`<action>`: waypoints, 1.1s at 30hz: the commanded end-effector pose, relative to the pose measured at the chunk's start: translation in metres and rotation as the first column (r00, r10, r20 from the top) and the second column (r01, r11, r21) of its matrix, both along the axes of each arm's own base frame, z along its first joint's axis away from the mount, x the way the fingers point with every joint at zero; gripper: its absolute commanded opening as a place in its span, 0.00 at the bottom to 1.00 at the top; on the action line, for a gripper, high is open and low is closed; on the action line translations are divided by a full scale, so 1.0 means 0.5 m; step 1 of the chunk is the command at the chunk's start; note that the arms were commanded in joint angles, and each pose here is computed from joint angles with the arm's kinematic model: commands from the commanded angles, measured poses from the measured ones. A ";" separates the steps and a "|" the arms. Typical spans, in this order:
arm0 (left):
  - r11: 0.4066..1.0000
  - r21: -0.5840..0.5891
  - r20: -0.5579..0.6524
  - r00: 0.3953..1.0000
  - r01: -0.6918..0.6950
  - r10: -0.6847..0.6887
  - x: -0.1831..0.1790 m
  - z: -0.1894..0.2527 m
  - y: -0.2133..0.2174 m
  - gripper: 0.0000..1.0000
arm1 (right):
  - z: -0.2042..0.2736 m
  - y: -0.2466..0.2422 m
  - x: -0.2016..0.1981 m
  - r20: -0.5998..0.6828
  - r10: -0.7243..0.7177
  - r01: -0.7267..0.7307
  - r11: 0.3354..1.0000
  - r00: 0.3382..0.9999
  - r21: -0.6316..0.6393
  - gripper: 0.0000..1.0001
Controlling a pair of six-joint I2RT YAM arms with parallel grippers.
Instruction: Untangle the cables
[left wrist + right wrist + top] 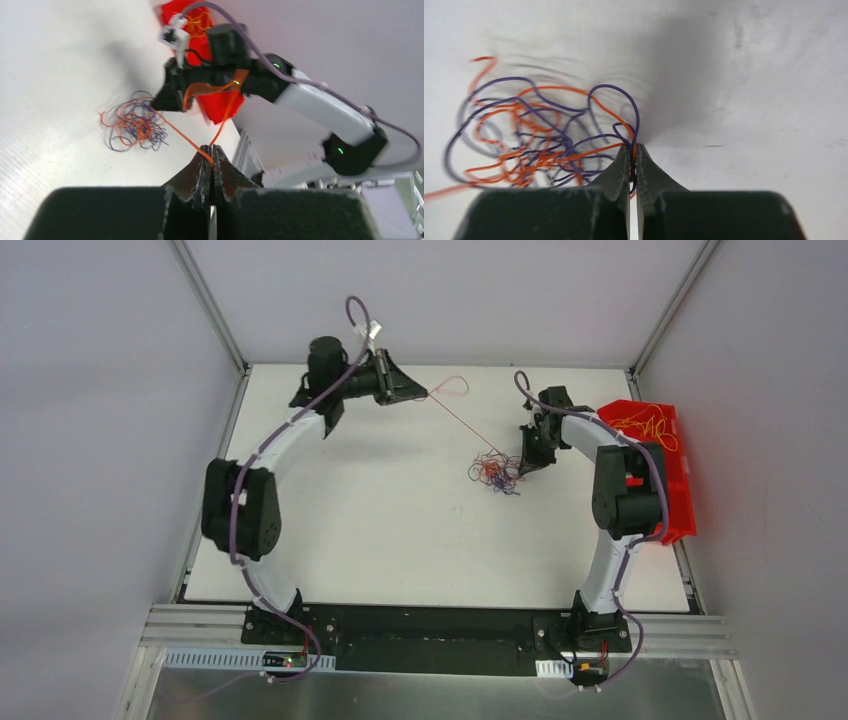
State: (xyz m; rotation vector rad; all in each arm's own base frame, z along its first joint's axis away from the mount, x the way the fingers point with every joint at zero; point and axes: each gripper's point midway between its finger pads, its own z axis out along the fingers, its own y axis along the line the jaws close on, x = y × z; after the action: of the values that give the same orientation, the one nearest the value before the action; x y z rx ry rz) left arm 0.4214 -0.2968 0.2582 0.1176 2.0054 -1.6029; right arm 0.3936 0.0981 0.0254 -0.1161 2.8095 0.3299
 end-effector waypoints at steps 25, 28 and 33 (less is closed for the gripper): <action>0.961 -0.114 0.569 0.776 -0.254 0.272 -0.180 0.583 0.346 0.00 | 0.133 -0.047 -0.058 0.112 0.137 -0.129 0.989 0.984 -0.074 0.00; 0.932 -0.148 0.609 0.712 -0.331 0.350 -0.177 0.643 0.390 0.00 | 0.104 -0.088 -0.068 0.075 0.154 -0.139 0.974 0.985 -0.177 0.00; 0.863 -0.203 0.660 0.586 -0.463 0.470 -0.176 0.734 0.454 0.00 | 0.043 -0.151 -0.092 -0.009 0.199 -0.191 0.927 0.980 -0.324 0.00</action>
State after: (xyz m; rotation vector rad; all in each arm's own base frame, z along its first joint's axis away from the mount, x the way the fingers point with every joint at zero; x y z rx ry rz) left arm 0.3529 -0.0856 0.5695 0.1550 1.4231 -1.1270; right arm 0.3626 0.0576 0.0678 -0.3658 2.7418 0.1287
